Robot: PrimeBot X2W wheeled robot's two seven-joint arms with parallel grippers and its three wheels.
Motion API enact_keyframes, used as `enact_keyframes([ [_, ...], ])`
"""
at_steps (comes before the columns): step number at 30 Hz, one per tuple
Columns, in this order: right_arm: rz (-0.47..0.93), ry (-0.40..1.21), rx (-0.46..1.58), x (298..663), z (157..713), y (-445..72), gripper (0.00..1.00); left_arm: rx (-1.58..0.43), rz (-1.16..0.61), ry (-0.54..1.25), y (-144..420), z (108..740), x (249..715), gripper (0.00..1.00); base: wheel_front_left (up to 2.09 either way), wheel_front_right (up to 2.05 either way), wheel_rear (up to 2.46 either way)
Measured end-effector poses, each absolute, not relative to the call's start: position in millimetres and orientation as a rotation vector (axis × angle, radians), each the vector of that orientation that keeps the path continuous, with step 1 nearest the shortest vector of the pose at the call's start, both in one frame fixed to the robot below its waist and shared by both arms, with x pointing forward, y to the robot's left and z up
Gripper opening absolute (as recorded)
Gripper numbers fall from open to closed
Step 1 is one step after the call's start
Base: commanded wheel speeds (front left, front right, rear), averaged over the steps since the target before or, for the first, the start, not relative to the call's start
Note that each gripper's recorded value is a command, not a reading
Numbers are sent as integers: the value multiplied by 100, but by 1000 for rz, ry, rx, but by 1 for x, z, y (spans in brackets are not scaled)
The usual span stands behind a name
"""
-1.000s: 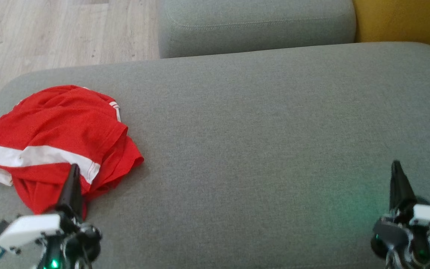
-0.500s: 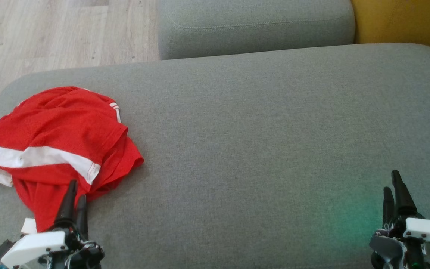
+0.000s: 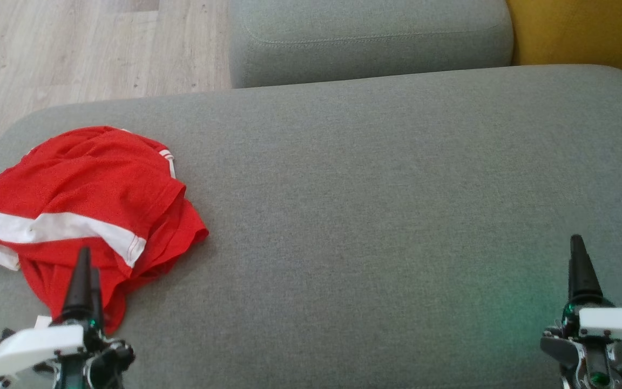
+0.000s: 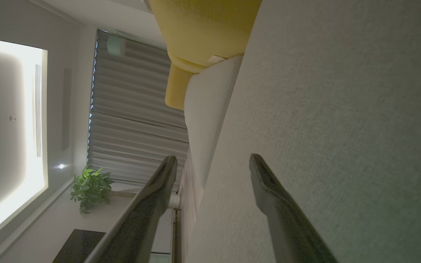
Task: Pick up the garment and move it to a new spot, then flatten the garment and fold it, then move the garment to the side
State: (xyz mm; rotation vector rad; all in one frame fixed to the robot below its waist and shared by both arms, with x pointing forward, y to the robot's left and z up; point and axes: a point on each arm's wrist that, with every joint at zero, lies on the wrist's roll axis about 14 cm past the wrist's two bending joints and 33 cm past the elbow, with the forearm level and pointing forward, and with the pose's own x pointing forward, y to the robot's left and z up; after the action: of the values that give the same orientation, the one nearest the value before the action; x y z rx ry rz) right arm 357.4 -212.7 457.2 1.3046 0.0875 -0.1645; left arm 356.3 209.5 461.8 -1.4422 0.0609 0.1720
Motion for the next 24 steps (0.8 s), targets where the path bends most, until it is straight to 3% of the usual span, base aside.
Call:
enact_keyframes([
  [24, 10, -2, 792, 373, 509, -187, 100, -1073, 56, -16, 189, 515, 371, 100, 0, 0, 0],
])
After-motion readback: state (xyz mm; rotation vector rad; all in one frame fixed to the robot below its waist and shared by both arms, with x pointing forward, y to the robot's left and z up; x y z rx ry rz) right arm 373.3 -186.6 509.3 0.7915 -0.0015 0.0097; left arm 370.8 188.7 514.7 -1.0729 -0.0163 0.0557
